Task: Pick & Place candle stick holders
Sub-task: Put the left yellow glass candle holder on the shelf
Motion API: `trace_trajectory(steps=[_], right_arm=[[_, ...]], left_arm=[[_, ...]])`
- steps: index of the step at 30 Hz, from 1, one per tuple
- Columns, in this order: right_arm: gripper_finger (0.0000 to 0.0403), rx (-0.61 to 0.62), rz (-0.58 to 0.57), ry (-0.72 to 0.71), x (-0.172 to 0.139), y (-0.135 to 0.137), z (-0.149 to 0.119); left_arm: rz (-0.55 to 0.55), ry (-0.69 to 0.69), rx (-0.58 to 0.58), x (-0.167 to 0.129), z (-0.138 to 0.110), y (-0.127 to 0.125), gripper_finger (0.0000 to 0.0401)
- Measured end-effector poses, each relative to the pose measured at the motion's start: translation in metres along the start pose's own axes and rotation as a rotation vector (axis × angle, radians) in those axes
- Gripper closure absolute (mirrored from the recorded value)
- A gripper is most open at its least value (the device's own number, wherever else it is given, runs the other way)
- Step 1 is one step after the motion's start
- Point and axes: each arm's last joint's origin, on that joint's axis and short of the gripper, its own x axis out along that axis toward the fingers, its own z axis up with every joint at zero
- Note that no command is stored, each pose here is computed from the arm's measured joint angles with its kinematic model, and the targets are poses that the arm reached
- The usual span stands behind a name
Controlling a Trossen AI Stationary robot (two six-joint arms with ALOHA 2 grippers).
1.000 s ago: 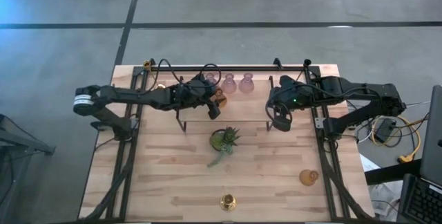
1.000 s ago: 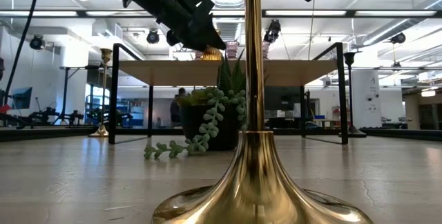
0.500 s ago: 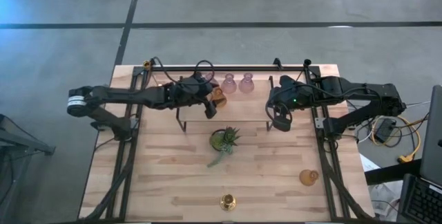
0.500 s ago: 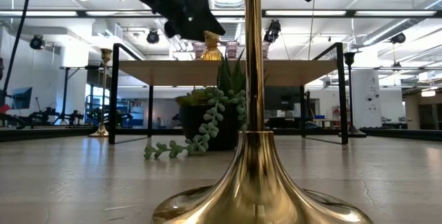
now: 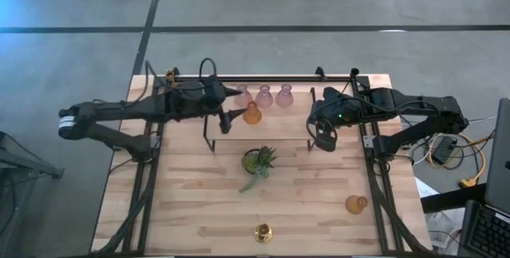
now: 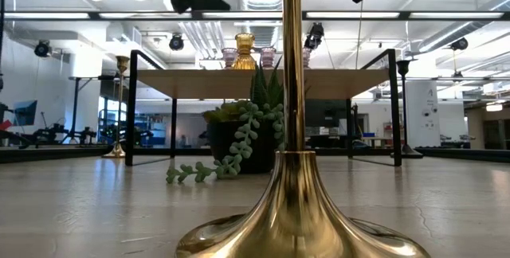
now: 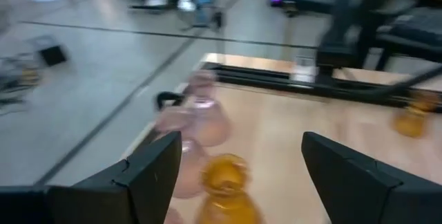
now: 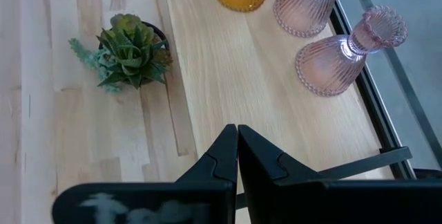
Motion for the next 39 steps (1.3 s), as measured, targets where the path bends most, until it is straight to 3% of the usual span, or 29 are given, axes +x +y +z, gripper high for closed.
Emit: trace_trajectory(steps=[4,9,25,39], right_arm=[[0.0394,-0.004,0.0,0.003,0.0,0.0,0.0],[0.0394,-0.006,0.0,0.003,0.0,0.0,0.0],[0.0394,-0.008,0.0,0.001,0.0,0.0,0.0],[0.0394,-0.009,0.0,0.0,0.0,0.0,0.0]], left_arm=[[-0.155,0.02,0.006,-0.005,-0.004,-0.006,0.0117],[-0.255,0.065,0.039,0.0,-0.021,-0.016,0.018],[-0.248,0.052,0.089,0.036,-0.061,-0.022,0.0389],[-0.178,0.054,0.059,0.045,-0.065,-0.008,0.0398]])
